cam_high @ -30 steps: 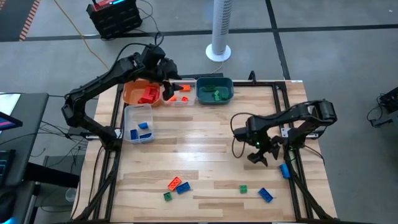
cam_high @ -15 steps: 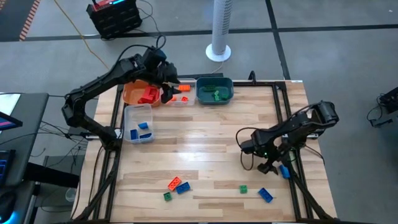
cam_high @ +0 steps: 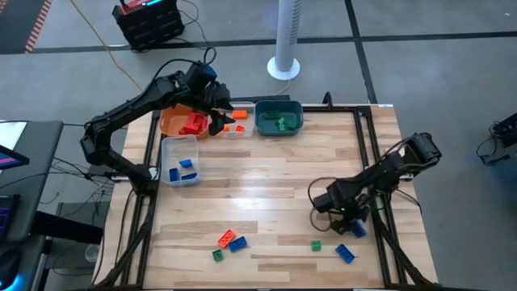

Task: Sort blocks
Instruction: Put the blue game piece into the bottom transparent bin

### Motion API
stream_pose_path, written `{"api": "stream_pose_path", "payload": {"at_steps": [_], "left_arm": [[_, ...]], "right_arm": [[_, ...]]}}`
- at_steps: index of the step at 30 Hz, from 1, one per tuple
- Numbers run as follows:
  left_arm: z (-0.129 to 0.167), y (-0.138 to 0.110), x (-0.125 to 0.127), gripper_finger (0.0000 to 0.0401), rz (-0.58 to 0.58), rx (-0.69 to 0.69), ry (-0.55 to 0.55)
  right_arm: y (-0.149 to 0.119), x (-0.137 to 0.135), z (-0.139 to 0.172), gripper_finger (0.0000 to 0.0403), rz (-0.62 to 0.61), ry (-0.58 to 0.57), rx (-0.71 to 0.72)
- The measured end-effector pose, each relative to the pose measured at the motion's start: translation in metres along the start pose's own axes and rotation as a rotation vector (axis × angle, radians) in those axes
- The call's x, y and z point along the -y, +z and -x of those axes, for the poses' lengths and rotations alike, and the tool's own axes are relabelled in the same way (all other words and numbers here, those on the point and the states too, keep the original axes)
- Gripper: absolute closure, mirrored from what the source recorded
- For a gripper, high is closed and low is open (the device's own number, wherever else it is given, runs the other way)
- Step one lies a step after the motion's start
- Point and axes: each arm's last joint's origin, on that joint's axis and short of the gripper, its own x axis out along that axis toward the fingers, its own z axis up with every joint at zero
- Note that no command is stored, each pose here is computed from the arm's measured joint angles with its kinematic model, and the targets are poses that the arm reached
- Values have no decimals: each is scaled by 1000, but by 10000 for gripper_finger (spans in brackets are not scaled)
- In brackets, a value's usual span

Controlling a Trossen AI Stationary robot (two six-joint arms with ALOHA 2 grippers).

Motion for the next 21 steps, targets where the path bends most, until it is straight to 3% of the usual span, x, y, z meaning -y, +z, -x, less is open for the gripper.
{"api": "stream_pose_path", "payload": {"at_steps": [11,14,19,21], "left_arm": [[0,1,0,173,-49,9,3],[0,2,-1,173,-59,17,7],[0,3,-1,173,-20,35,12],[0,3,-1,173,-14,32,11]], "right_arm": [[2,-38,98,127,-26,-34,616],[4,-36,104,127,-15,-45,634],[3,-34,94,127,120,-123,609],[4,-26,87,127,51,-133,526]]}}
